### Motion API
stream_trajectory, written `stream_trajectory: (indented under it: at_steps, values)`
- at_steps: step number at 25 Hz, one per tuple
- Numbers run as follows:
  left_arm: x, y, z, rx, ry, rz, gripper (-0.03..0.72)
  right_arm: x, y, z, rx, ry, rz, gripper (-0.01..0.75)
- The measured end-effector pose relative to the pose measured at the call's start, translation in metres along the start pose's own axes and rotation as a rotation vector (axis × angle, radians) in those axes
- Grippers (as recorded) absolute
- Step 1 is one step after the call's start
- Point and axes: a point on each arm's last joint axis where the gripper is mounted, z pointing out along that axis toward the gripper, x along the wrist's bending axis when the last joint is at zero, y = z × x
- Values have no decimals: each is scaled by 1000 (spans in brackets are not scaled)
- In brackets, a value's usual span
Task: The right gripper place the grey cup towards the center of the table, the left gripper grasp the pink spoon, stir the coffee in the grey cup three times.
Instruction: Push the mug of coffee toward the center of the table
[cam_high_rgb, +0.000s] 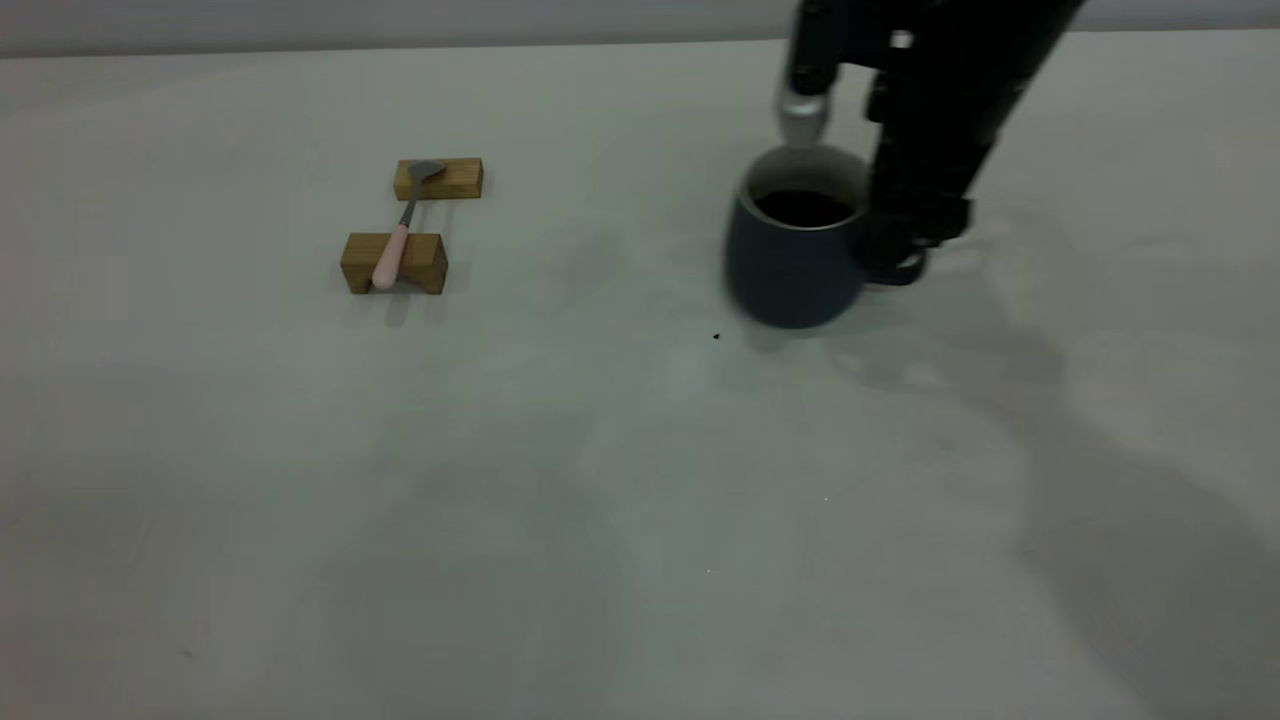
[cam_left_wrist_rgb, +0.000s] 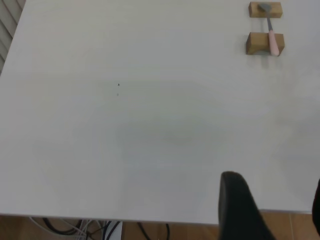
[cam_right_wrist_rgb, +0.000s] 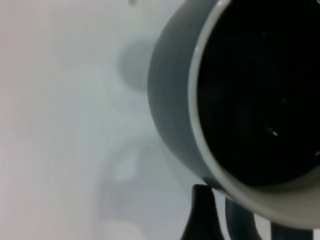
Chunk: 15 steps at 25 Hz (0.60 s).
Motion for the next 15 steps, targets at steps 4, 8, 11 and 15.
stream_trajectory:
  at_steps: [4,8,11,15]
  values:
    - [0,0,0,0,0,0,434,9,20,2,-51,-3,39,621]
    - [0,0,0,0,0,0,434,15,32,2,-85,1,74,615]
    - [0,0,0,0,0,0,434,16,38,-4,-105,6,105,614]
    - [0,0,0,0,0,0,434,3,40,-52,-141,46,248,614]
